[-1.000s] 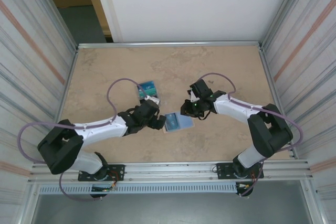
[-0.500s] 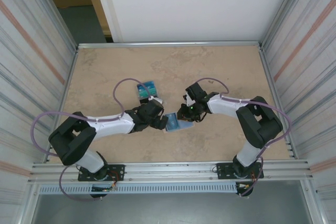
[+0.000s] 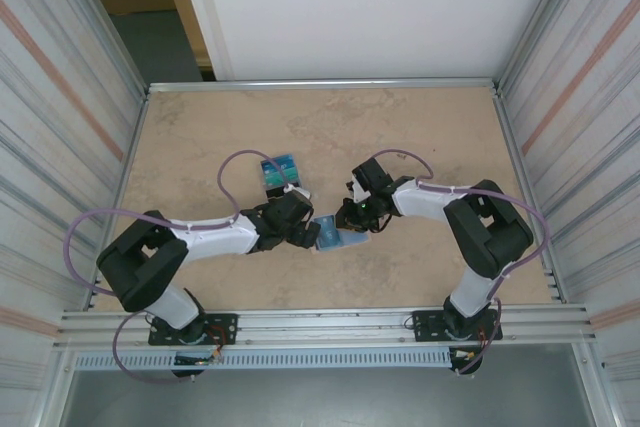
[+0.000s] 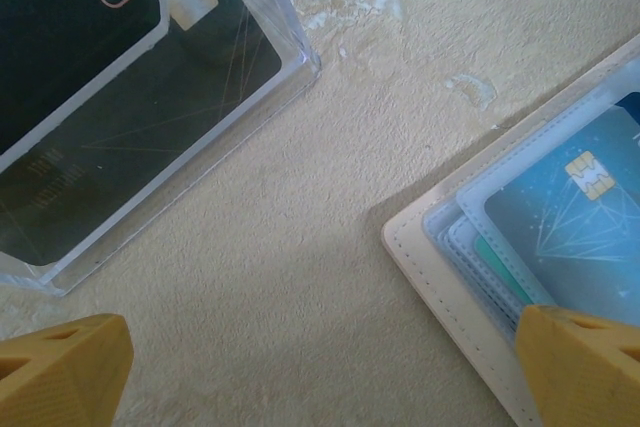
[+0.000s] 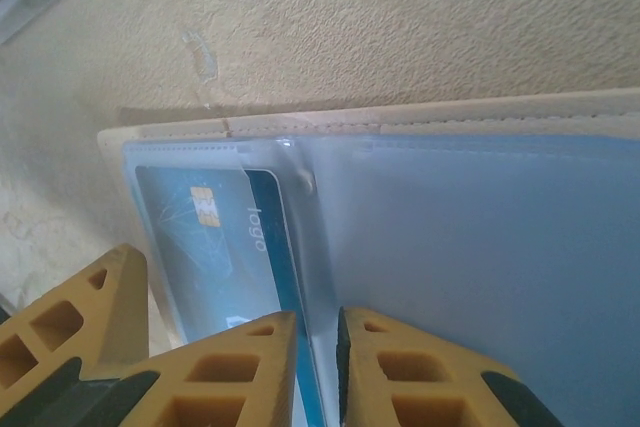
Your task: Take the credit cards out of the card holder
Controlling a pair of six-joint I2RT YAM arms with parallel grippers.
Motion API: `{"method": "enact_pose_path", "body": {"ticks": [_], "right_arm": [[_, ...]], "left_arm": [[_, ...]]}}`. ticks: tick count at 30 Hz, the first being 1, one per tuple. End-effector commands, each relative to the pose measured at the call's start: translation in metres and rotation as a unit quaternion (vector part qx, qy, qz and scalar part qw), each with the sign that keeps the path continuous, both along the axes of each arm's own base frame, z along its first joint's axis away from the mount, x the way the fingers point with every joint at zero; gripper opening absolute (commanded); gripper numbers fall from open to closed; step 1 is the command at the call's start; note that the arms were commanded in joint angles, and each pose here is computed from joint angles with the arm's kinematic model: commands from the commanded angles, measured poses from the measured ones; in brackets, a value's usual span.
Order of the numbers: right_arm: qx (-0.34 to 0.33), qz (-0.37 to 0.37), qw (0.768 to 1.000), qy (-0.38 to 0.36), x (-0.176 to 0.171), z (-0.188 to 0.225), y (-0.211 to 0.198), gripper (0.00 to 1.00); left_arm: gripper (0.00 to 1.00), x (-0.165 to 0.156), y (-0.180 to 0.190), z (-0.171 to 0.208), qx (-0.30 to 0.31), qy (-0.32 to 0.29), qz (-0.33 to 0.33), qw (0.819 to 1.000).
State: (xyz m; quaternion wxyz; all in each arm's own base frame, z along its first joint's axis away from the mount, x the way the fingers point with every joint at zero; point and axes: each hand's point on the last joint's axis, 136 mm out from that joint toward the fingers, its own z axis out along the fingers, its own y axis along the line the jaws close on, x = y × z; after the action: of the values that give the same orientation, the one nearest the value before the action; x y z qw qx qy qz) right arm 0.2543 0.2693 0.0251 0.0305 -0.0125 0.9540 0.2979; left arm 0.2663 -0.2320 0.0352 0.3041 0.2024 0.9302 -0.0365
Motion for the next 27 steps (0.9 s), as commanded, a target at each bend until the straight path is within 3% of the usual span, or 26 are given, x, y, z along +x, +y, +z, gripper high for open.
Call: {"method": "enact_pose_path", "body": {"ticks": [1, 13, 27], "right_arm": [[0.015, 0.000, 1.000, 0.016, -0.004, -0.001, 0.008, 0.18], [0.036, 0.000, 0.999, 0.027, -0.006, -0.004, 0.013, 0.16], [0.138, -0.018, 0.990, 0.018, -0.002, 0.019, 0.021, 0.12]], "left_arm": [[0.99, 0.000, -0.001, 0.000, 0.005, 0.005, 0.009, 1.000], [0.99, 0.001, 0.003, -0.006, 0.033, 0.012, 0.012, 0.999], [0.99, -0.004, 0.009, -0.006, 0.063, 0.012, 0.010, 0.998]]}}
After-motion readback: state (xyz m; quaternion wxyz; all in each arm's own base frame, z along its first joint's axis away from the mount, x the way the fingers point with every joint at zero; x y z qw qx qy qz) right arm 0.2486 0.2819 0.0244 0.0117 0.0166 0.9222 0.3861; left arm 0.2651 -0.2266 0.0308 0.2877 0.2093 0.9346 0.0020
